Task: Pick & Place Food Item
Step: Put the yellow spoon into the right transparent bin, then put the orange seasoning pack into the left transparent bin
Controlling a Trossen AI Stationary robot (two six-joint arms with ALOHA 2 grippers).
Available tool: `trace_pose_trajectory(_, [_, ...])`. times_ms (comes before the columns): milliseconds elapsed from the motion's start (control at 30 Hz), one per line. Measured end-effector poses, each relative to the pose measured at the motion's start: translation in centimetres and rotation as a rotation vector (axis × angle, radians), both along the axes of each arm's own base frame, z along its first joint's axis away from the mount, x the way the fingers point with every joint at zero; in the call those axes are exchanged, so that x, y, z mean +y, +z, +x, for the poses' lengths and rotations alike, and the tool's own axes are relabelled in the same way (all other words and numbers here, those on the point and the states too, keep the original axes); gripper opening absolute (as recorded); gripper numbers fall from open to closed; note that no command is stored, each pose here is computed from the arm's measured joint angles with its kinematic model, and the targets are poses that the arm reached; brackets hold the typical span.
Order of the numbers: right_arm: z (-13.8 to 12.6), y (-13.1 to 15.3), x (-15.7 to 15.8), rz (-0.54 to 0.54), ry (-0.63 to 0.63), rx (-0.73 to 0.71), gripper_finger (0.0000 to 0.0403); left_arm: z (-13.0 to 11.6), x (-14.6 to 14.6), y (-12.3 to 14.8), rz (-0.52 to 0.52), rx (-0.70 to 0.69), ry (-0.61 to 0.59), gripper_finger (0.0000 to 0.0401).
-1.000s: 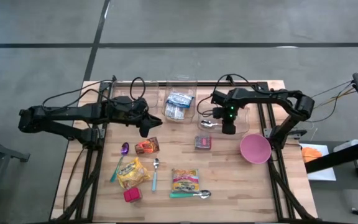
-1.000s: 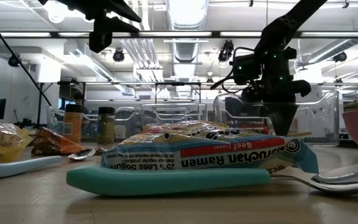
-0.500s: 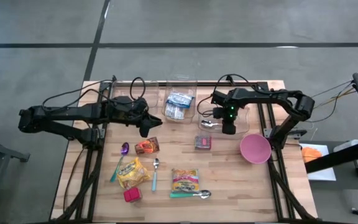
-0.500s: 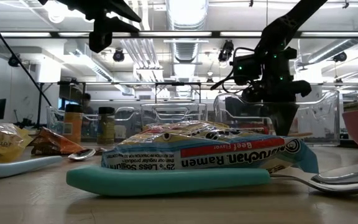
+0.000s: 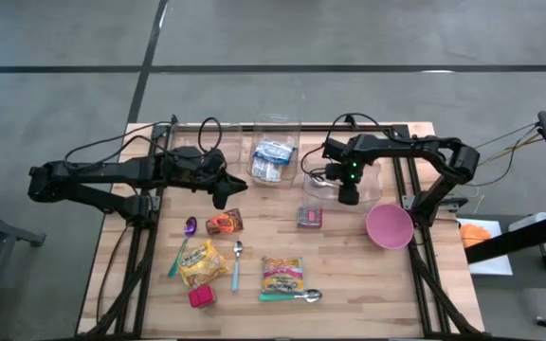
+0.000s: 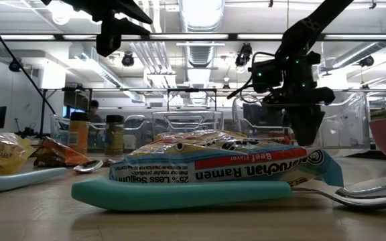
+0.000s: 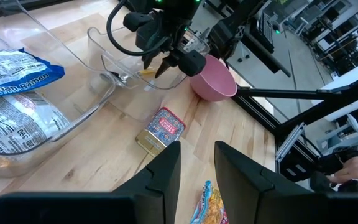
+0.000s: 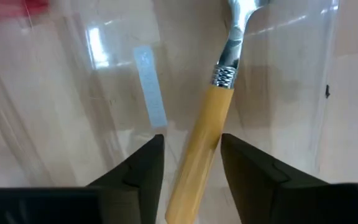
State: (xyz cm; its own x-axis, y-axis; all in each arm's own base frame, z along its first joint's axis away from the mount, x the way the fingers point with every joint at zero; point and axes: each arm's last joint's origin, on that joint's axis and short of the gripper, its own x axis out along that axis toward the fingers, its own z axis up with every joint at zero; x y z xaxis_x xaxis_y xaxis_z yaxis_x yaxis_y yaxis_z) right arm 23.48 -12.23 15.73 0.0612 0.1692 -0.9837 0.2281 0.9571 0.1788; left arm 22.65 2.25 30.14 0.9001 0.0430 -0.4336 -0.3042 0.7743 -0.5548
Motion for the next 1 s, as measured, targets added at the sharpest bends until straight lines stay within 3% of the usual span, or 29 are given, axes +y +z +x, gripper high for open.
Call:
trace_pose_trajectory(333, [0.1,0.2,0.0,0.006,-0.052,-0.004,0.0202,0.0,0.0,0.0,0.001,0.0,0.0,0.0105])
trace_pose_trajectory(1000, [-1.6,5.5,1.2,-0.024,-0.139,-0.217,0.0205,0.0,0.0,0.0,0.011,0.0,-0.005,0.0105])
